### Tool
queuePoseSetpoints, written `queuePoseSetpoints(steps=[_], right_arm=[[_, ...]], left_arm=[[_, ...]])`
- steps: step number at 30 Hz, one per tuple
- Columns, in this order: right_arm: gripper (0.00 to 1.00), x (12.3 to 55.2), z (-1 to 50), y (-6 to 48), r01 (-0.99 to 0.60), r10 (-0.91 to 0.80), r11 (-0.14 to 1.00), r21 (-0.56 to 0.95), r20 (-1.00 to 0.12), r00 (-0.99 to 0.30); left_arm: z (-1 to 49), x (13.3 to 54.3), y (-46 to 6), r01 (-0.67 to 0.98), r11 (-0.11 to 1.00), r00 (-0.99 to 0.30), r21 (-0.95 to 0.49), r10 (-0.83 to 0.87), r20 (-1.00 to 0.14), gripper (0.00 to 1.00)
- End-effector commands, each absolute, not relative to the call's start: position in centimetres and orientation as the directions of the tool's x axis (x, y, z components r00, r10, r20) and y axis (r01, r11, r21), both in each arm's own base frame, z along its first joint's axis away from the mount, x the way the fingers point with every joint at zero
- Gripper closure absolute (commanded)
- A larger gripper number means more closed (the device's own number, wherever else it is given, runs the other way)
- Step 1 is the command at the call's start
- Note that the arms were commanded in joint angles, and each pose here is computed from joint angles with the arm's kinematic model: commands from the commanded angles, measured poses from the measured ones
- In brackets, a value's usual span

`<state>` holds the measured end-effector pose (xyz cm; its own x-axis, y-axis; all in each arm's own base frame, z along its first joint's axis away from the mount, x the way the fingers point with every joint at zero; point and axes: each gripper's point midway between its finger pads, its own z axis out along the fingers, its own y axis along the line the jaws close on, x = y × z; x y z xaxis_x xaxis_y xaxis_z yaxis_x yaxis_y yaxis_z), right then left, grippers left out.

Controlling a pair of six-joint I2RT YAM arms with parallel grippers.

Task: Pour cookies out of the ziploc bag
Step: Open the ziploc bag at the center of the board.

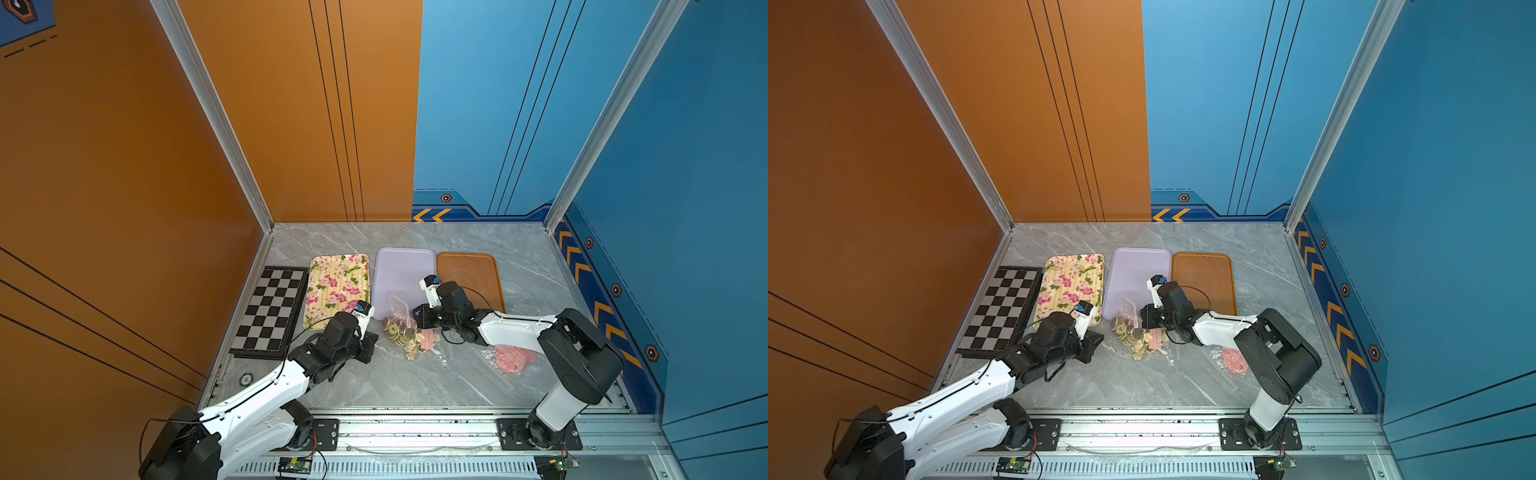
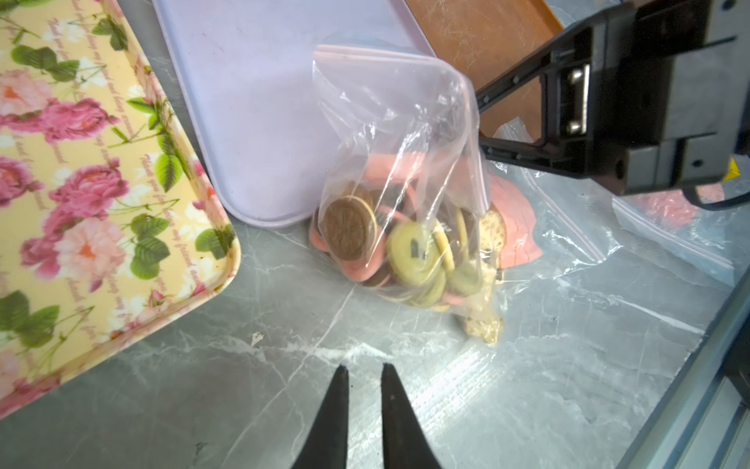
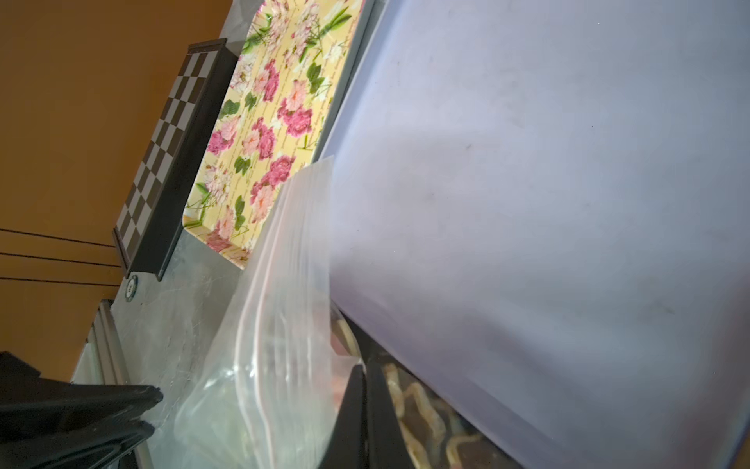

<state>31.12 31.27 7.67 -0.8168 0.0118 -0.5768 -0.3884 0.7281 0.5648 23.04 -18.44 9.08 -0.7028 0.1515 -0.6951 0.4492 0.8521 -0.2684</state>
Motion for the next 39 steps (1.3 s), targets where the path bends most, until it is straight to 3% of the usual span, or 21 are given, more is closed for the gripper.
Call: queuePoseSetpoints(steps=[1,4,6,12,25,27,31,39], right_arm=[[1.00,31.0,6.8,30.9,-0.382,-0.004,0.753,0.535,-0.578,-0.816],[1.00,30.8,7.4,31.6,-0.413,-0.008,0.720,0.558,-0.588,-0.809],[1.00,30.7,7.8,31.9,-0.429,-0.011,0.705,0.564,-0.596,-0.803],[1.00,29.3,8.7,33.7,-0.491,-0.042,0.641,0.590,-0.612,-0.790],[1.00,29.1,9.0,33.9,-0.505,-0.050,0.629,0.591,-0.618,-0.785],[1.00,29.0,9.0,33.9,-0.506,-0.053,0.630,0.589,-0.618,-0.784],[1.00,29.0,9.0,34.0,-0.511,-0.057,0.627,0.588,-0.620,-0.783],[1.00,29.4,8.6,33.1,-0.483,-0.046,0.668,0.566,-0.617,-0.786]], left_arm=[[9.8,23.8,-18.5,0.451,0.858,-0.697,-0.246,0.167,-0.697,0.79],[10.8,24.1,-19.9,0.499,0.829,-0.672,-0.253,0.186,-0.717,0.66],[11.5,24.5,-20.6,0.526,0.818,-0.651,-0.234,0.210,-0.730,0.63],[12.4,25.8,-22.9,0.601,0.774,-0.610,-0.199,0.284,-0.740,0.59],[10.5,26.9,-24.6,0.631,0.760,-0.614,-0.158,0.364,-0.700,0.59],[10.3,27.2,-24.5,0.621,0.772,-0.614,-0.138,0.369,-0.698,0.67],[10.3,27.4,-24.3,0.608,0.787,-0.606,-0.107,0.373,-0.703,1.00],[10.1,26.5,-20.5,0.487,0.871,-0.625,-0.062,0.299,-0.721,1.00]])
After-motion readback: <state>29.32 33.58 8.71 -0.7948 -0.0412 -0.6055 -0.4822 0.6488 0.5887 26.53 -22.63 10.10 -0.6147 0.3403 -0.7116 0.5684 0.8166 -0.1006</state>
